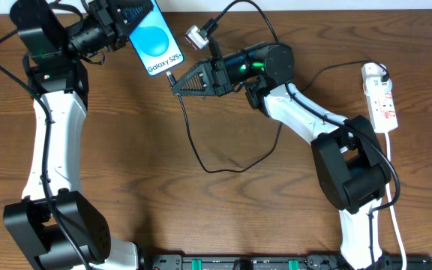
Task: Plug charger to phone and switch on socket
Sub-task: 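Push the connector into the phone's bottom port with the right gripper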
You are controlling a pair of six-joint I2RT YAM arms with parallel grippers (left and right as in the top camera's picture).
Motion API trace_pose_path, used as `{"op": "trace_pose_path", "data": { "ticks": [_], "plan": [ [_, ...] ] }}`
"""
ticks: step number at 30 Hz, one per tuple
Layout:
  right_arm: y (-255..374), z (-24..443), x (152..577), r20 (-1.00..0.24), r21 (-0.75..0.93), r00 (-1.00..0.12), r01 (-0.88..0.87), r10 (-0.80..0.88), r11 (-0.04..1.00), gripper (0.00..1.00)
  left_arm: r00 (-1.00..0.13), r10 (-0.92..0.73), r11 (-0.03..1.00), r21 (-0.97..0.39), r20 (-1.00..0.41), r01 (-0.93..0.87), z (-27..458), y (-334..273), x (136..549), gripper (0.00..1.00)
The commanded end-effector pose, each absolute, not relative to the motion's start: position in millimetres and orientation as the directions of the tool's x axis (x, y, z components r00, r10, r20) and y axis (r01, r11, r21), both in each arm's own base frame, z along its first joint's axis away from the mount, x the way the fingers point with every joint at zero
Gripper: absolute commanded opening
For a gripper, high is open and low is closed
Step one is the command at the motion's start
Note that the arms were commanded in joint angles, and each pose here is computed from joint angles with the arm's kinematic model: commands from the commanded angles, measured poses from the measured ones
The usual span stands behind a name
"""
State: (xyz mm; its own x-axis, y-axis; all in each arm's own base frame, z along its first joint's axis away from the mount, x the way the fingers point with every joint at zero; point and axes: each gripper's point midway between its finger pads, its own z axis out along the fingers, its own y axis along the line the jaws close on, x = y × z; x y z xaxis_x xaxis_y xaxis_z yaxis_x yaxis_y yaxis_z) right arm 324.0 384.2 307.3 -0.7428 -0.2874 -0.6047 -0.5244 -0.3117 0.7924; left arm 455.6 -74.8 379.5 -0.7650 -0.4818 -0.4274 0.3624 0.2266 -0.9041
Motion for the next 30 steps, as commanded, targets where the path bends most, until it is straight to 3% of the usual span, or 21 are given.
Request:
{"op": "trace_pose_path", "data": {
  "ticks": [1,30],
  "plan": [
    [381.4,321.7,319.2,-0.633,0.769,-0.724,-0.549,-0.275,-0.326,0.01,-0.758,-0.461,0.231,-0.887,-0.461,0.399,386.9,-77.0,449.9,0.07],
    [380.6,324.1,323.8,-0.637,0.765,-0.73,-0.556,-0.249,-0.326,0.01,-0.772,-0.417,0.221,-0.878,-0.479,0.425,386.4,-81.9,442.6,0.07]
  ]
}}
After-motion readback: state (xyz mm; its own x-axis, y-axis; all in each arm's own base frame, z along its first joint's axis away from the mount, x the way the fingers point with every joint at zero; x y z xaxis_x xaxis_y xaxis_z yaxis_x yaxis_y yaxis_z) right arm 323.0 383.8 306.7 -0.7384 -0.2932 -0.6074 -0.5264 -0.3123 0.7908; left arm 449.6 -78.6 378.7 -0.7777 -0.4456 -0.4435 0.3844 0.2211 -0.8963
